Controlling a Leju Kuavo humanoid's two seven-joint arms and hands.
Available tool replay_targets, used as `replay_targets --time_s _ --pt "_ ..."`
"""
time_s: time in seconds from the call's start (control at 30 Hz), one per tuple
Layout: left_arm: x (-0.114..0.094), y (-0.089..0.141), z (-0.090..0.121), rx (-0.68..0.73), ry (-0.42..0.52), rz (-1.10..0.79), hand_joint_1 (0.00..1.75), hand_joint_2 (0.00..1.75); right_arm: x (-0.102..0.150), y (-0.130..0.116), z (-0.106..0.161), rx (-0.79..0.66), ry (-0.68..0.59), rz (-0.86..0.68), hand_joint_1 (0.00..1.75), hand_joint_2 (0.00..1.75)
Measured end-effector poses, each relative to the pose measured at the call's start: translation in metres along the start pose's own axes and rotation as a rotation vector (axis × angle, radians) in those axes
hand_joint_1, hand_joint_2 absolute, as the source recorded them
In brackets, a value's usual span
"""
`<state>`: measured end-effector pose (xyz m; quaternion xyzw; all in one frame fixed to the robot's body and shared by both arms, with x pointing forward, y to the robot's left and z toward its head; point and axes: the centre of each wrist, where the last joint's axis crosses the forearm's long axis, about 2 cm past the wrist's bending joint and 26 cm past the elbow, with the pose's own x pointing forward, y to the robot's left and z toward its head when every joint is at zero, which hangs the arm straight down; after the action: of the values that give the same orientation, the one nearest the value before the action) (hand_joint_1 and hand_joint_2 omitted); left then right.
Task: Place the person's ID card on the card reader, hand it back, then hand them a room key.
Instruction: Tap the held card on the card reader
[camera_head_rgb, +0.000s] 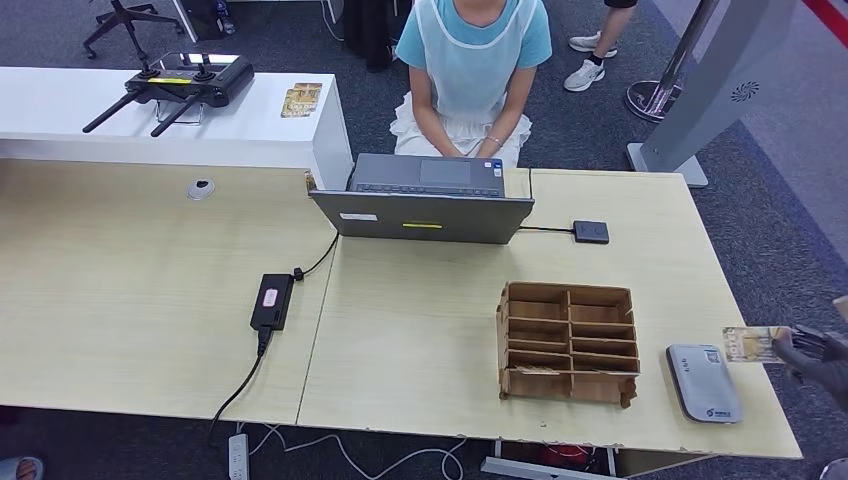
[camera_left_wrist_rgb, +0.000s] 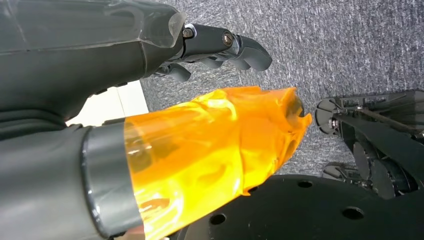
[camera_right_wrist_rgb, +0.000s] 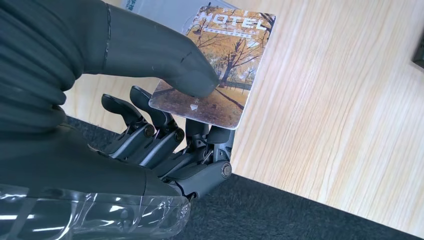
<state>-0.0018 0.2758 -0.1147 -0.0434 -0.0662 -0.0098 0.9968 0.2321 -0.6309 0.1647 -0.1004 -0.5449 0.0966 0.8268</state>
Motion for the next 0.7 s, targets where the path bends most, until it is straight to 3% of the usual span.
replay_targets --time_s 0.7 --pt "0.000 0.004 0.000 0.008 0.002 0.003 0.00 0.00 -0.018 0.010 0.004 0.039 0.070 0.032 1.75 1.75"
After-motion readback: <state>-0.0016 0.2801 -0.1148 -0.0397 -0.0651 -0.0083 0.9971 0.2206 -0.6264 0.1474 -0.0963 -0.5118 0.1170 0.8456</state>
